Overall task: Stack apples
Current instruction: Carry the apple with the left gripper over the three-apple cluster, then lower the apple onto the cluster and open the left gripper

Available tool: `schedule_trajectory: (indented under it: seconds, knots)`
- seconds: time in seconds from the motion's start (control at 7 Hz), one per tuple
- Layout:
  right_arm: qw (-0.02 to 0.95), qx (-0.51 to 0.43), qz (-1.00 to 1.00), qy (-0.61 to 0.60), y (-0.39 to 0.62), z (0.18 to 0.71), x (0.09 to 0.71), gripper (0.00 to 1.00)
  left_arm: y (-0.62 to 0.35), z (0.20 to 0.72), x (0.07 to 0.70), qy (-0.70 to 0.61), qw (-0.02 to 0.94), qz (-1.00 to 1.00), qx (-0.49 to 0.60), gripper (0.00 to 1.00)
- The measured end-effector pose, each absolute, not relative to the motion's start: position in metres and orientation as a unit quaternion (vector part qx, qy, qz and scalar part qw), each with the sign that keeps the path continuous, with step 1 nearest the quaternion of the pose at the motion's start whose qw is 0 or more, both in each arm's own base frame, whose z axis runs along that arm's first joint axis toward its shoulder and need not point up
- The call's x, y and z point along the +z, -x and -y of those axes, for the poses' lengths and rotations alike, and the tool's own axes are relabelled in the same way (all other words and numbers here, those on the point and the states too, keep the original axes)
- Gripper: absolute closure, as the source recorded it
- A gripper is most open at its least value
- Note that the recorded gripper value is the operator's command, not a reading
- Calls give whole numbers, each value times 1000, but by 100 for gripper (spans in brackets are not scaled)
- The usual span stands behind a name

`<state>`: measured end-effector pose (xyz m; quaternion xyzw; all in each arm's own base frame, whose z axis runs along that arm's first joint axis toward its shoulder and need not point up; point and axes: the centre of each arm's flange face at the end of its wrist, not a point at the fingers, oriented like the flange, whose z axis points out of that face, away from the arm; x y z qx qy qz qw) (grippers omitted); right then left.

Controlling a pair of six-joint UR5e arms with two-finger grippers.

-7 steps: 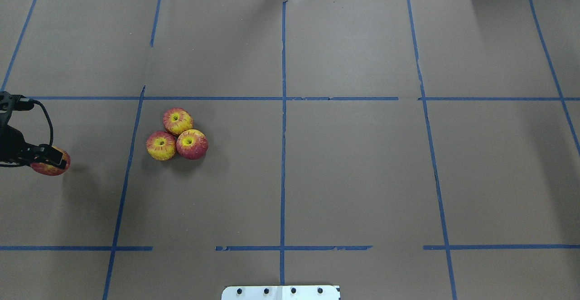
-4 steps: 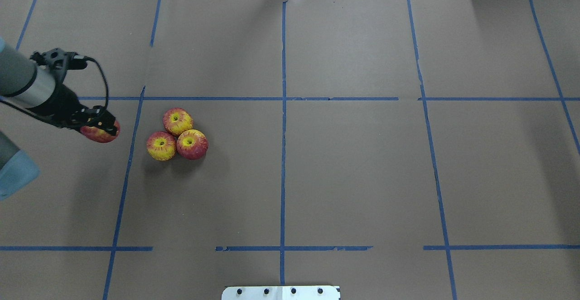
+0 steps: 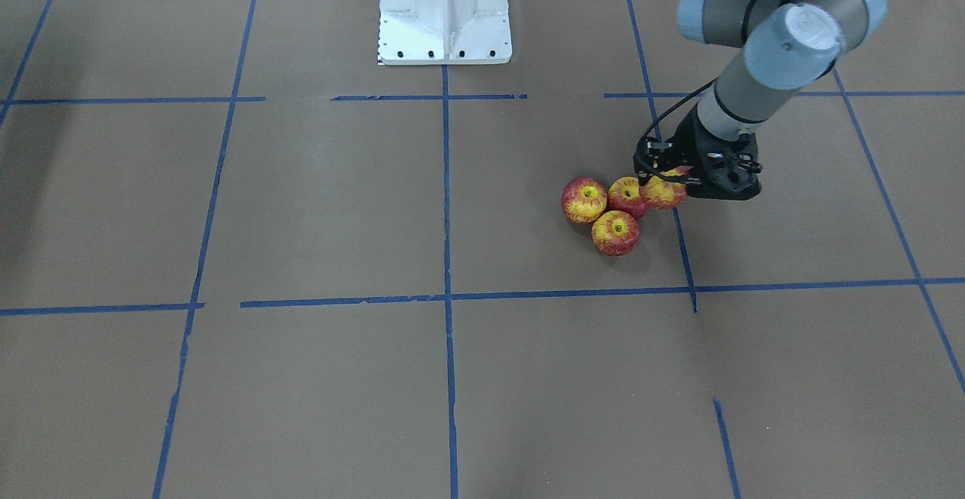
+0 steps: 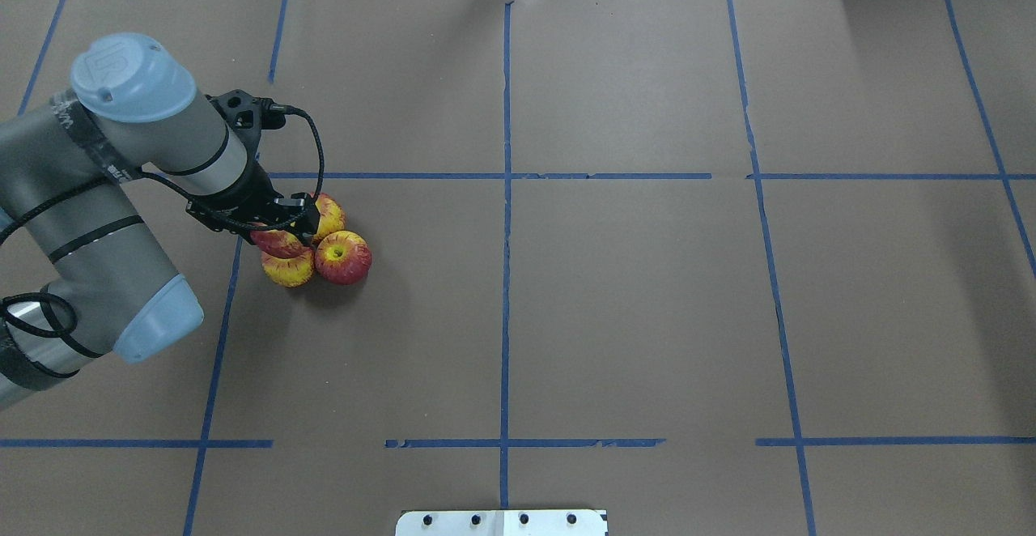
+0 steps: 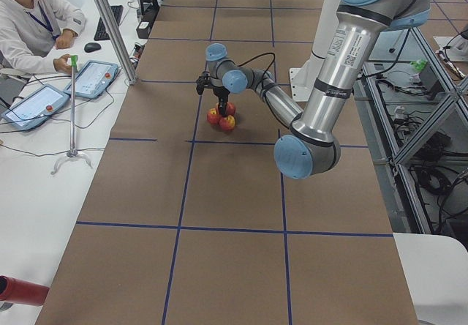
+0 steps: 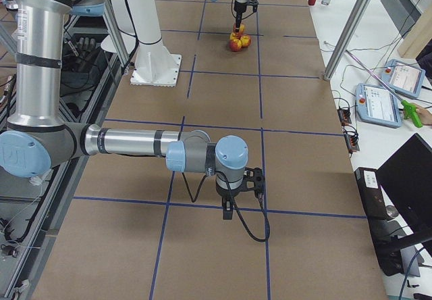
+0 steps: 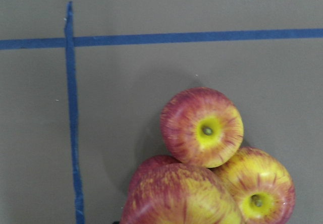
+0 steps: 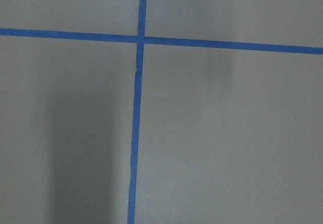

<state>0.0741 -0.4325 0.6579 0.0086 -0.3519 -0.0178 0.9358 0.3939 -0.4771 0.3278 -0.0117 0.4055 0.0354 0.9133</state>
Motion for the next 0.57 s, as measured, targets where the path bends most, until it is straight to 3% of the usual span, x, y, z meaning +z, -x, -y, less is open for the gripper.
schedule_trajectory:
  seconds: [0.43, 0.57]
  knots:
    - [936, -18, 352, -9, -74, 432, 658, 0, -410, 478, 325, 12, 915, -401, 39, 100]
    - [936, -18, 352, -9, -74, 432, 658, 0, -411, 479, 325, 13, 915, -401, 40, 84]
